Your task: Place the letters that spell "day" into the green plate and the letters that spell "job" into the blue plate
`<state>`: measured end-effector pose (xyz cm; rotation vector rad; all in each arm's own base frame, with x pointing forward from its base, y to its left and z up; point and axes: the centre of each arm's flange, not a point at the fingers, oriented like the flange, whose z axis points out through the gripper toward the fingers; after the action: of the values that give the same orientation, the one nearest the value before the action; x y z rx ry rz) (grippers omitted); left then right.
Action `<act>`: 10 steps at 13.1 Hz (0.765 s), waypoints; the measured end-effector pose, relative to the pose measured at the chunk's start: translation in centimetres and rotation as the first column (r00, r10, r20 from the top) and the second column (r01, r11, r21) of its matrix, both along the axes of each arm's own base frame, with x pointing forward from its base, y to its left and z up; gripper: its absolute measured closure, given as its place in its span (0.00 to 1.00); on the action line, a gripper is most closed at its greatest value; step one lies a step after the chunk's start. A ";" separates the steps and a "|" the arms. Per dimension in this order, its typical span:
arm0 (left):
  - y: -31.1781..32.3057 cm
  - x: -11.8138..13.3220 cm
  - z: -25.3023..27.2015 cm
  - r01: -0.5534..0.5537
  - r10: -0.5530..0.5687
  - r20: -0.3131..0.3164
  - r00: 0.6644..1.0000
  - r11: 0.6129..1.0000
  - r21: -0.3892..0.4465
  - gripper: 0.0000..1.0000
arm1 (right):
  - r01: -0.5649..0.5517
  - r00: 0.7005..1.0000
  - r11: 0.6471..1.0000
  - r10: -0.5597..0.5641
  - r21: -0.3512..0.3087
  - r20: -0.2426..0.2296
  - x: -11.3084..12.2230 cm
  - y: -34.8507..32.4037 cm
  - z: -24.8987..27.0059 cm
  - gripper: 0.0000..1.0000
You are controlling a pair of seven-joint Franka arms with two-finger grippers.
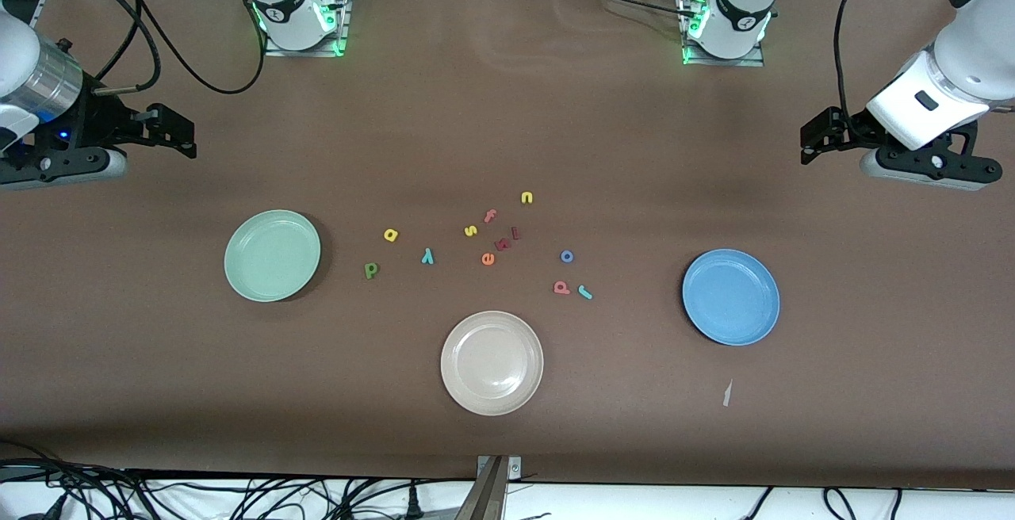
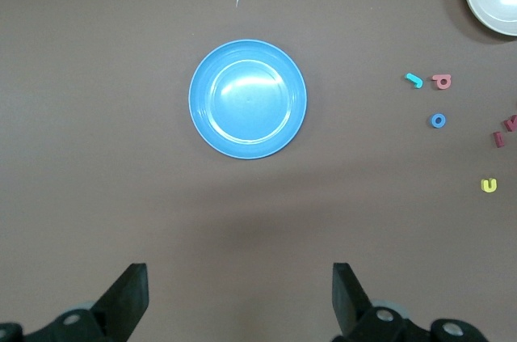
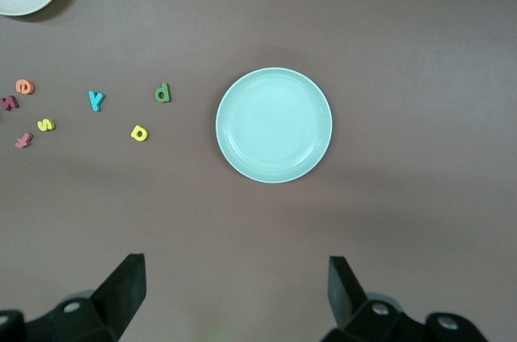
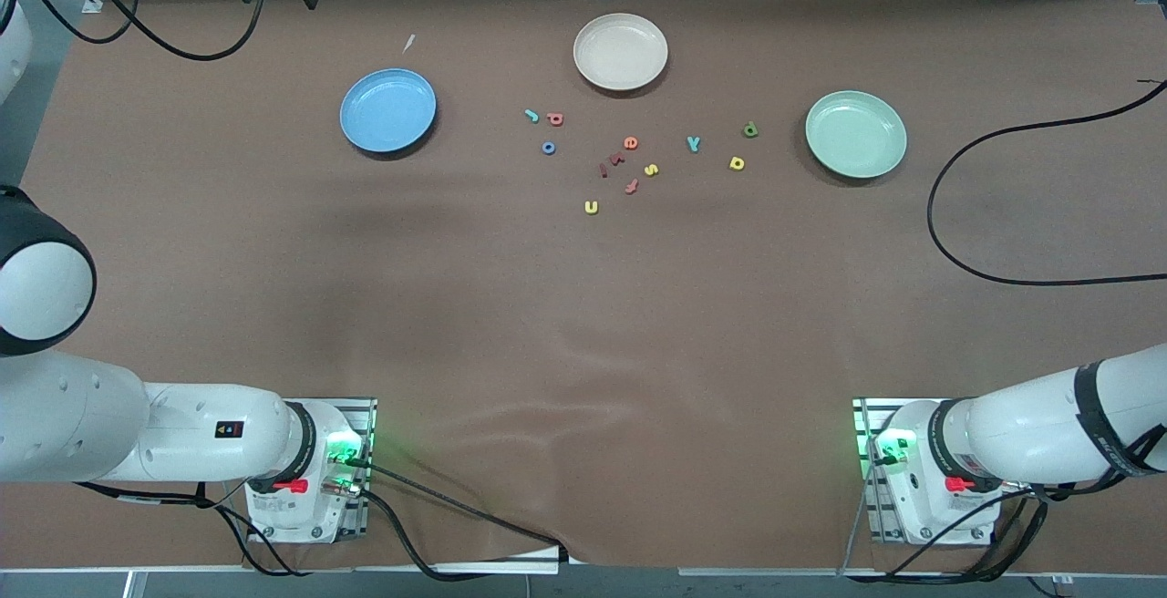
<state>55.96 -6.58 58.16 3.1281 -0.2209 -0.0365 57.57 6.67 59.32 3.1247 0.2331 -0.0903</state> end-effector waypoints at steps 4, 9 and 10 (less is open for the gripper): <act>0.0 0.0 0.0 0.000 0.000 0.000 1.000 1.000 0.000 0.00 | 0.000 1.000 1.000 0.000 -0.001 -0.002 0.0 0.0 0.0 0.00; 0.0 0.0 0.0 0.000 0.000 0.000 1.000 1.000 0.000 0.00 | -0.001 1.000 1.000 0.001 -0.001 0.002 0.0 0.0 0.3 0.00; 0.0 0.0 0.0 0.000 0.000 0.000 1.000 1.000 0.000 0.00 | -0.001 1.000 1.000 0.001 -0.001 0.002 0.0 0.1 0.3 0.00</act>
<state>55.96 -6.58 58.16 3.1281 -0.2209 -0.0364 57.56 6.73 59.59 3.1236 0.2353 -0.0866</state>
